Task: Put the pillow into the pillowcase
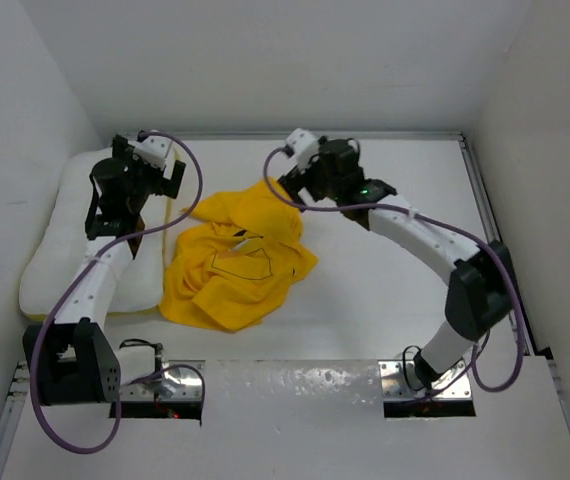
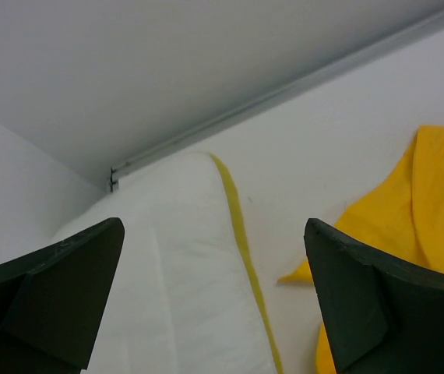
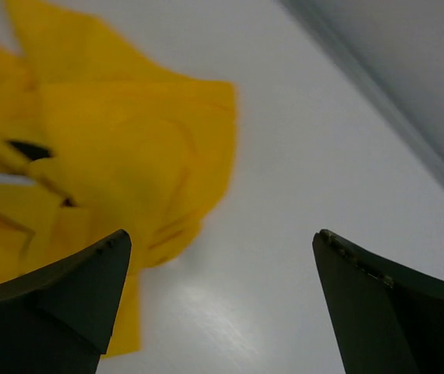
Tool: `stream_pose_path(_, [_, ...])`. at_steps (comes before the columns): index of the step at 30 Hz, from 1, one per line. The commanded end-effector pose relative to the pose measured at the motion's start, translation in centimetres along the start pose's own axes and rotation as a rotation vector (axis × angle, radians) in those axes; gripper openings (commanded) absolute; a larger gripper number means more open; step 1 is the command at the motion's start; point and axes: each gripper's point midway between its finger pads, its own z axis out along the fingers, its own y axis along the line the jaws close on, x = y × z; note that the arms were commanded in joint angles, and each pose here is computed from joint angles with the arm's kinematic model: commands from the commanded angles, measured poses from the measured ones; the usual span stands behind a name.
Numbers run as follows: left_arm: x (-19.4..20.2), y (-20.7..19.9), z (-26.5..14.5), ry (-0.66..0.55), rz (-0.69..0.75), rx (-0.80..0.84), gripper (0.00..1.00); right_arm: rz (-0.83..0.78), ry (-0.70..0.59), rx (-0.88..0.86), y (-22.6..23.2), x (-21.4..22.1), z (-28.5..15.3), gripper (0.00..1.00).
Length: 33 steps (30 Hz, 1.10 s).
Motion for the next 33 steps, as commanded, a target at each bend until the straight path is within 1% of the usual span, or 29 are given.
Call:
stream_pose_path(1, [3.3, -0.8, -1.8, 0.148, 0.03, 0.016, 1.0, -0.068, 0.059, -0.367, 10.2, 2.3, 1.5, 0.99])
stream_pose_path(2, [4.4, -1.0, -2.3, 0.182, 0.011, 0.007, 1.0, -0.037, 0.049, -0.395, 11.9, 2.8, 3.0, 0.99])
stream_pose_path(3, [4.9, -1.1, -2.5, 0.199, -0.006, 0.001, 1.0, -0.032, 0.051, -0.424, 13.7, 3.2, 3.6, 0.99])
stream_pose_path(4, [5.4, -1.0, -2.6, 0.218, -0.043, -0.024, 1.0, -0.006, 0.059, -0.427, 14.6, 3.7, 4.4, 0.98])
stream_pose_path(5, [6.9, -1.6, -3.2, 0.266, -0.076, -0.022, 1.0, 0.008, 0.088, -0.427, 15.2, 4.8, 5.1, 0.96])
stream_pose_path(6, [7.4, -1.7, -3.4, 0.282, -0.122, -0.04, 1.0, 0.017, 0.137, -0.439, 16.6, 6.7, 6.4, 0.92])
stream_pose_path(7, [7.9, -1.6, -3.7, 0.3, -0.138, -0.062, 1.0, 0.058, 0.17, -0.434, 17.1, 7.7, 6.9, 0.89])
stream_pose_path(9, [9.3, -2.0, -4.2, 0.333, -0.19, -0.08, 1.0, 0.088, 0.231, -0.445, 18.2, 10.1, 8.1, 0.83])
stream_pose_path(10, [10.2, -2.0, -4.5, 0.361, -0.206, -0.096, 1.0, 0.095, 0.248, -0.445, 18.5, 10.8, 8.3, 0.68])
stream_pose_path(11, [11.4, -2.3, -4.8, 0.397, -0.218, -0.1, 1.0, 0.113, 0.263, -0.439, 18.6, 11.2, 8.5, 0.56])
stream_pose_path(12, [12.3, -2.5, -4.9, 0.424, -0.244, -0.114, 1.0, 0.13, 0.28, -0.425, 18.6, 11.8, 8.5, 0.42])
stream_pose_path(13, [14.5, -1.6, -5.3, 0.513, -0.249, -0.199, 1.0, 0.149, 0.286, -0.379, 18.0, 11.9, 8.6, 0.14])
stream_pose_path(14, [15.6, -1.2, -5.5, 0.564, -0.269, -0.252, 1.0, 0.156, 0.284, -0.342, 17.3, 11.7, 8.6, 0.04])
stream_pose_path(15, [16.7, -0.7, -5.8, 0.62, -0.281, -0.305, 1.0, 0.158, 0.291, -0.308, 16.6, 12.1, 8.4, 0.0])
stream_pose_path(16, [19.3, -0.6, -6.6, 0.742, -0.259, -0.34, 1.0, 0.174, 0.251, -0.28, 15.5, 10.8, 8.0, 0.0])
stream_pose_path(18, [19.8, 0.0, -6.4, 0.798, -0.232, -0.363, 1.0, 0.214, 0.237, -0.204, 13.0, 11.3, 7.3, 0.0])
stream_pose_path(19, [21.1, -0.1, -6.5, 0.86, -0.215, -0.36, 1.0, 0.269, 0.211, -0.178, 12.0, 10.8, 7.1, 0.0])
stream_pose_path(20, [21.0, 0.2, -6.0, 0.864, -0.199, -0.356, 1.0, 0.312, 0.173, -0.156, 10.5, 9.3, 6.3, 0.0])
stream_pose_path(21, [21.3, 0.4, -6.0, 0.881, -0.167, -0.355, 1.0, 0.368, 0.186, -0.109, 8.2, 10.4, 5.9, 0.0])
stream_pose_path(22, [22.0, 0.6, -5.6, 0.892, -0.15, -0.363, 1.0, 0.452, 0.188, -0.075, 6.9, 10.6, 5.5, 0.0])
stream_pose_path(23, [22.1, 0.9, -5.5, 0.897, -0.134, -0.373, 0.98, 0.519, 0.159, -0.013, 3.4, 10.3, 4.6, 0.0])
stream_pose_path(24, [22.3, 1.0, -5.4, 0.905, -0.117, -0.373, 0.92, 0.566, 0.176, 0.013, 2.4, 11.6, 3.8, 0.0])
stream_pose_path(26, [22.5, 1.0, -5.1, 0.901, -0.111, -0.357, 0.84, 0.634, 0.168, 0.09, -0.8, 13.0, 1.6, 0.0])
stream_pose_path(27, [22.5, 0.6, -4.9, 0.9, -0.096, -0.322, 0.73, 0.63, 0.174, 0.121, -1.7, 13.7, 0.8, 0.0])
stream_pose_path(29, [22.7, -0.3, -4.3, 0.893, -0.099, -0.255, 0.6, 0.592, 0.197, 0.185, -3.4, 15.4, -1.4, 0.0])
stream_pose_path(30, [23.0, -0.5, -4.2, 0.901, -0.086, -0.233, 0.37, 0.577, 0.232, 0.215, -3.8, 16.5, -2.3, 0.0])
stream_pose_path(31, [23.5, -1.1, -4.1, 0.912, -0.083, -0.195, 0.23, 0.553, 0.245, 0.224, -4.2, 17.1, -2.8, 0.09])
stream_pose_path(32, [23.8, -1.4, -4.1, 0.916, -0.078, -0.176, 0.07, 0.554, 0.29, 0.234, -4.3, 18.5, -3.8, 0.28])
stream_pose_path(33, [23.8, -1.7, -4.0, 0.912, -0.06, -0.138, 0.0, 0.554, 0.309, 0.241, -4.5, 18.7, -4.8, 0.52])
